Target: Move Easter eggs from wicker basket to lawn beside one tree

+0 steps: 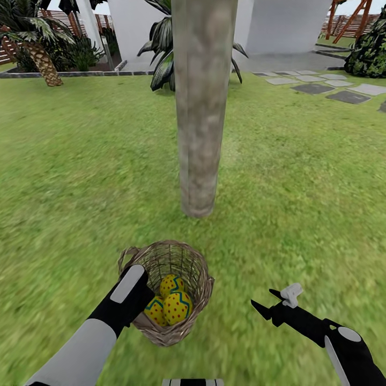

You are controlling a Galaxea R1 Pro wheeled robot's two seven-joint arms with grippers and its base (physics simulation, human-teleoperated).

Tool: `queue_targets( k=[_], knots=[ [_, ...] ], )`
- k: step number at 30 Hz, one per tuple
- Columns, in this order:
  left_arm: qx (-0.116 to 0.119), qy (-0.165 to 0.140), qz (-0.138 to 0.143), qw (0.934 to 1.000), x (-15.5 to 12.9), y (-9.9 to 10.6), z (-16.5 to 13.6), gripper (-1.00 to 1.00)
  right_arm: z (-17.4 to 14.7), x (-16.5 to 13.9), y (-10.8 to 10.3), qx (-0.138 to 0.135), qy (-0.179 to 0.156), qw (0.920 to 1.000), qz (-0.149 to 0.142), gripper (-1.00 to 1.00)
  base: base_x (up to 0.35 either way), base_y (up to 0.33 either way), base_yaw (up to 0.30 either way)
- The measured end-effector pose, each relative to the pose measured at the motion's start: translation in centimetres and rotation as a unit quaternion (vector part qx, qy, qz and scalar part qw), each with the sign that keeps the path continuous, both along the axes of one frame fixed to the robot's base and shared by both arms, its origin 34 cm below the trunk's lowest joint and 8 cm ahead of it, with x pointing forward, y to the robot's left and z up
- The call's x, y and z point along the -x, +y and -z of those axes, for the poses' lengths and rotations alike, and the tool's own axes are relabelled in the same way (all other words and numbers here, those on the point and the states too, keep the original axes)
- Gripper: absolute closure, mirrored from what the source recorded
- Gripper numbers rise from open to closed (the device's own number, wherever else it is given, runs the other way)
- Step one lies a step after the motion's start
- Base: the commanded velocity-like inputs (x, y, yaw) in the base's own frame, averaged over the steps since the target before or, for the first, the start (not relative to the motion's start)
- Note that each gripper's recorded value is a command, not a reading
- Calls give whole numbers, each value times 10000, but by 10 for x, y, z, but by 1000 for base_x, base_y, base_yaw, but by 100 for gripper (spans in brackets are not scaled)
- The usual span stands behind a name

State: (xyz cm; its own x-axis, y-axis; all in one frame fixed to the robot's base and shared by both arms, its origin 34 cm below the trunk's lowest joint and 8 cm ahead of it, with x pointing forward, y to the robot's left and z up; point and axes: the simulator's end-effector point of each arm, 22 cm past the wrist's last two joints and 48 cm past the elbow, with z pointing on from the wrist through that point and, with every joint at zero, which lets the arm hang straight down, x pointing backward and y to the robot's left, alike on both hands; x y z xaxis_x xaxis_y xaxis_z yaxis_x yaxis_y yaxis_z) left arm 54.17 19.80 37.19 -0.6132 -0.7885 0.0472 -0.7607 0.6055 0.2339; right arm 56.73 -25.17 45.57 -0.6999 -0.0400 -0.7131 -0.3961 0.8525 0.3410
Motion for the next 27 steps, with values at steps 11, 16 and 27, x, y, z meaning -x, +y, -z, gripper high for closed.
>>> queue_targets(
  k=[11,16,27],
  knots=[
    [-46,-63,-31,10000,-3,3,0,100,1,0,-1,16,3,10000,2,-100,0,0,0],
    [-91,-131,-21,9999,-10,4,-7,100,1,0,-1,15,6,10000,5,-100,0,0,0],
    [-81,-160,-1,9998,-12,4,-8,-100,1,0,-1,16,9,10000,5,-100,0,0,0]
  ],
)
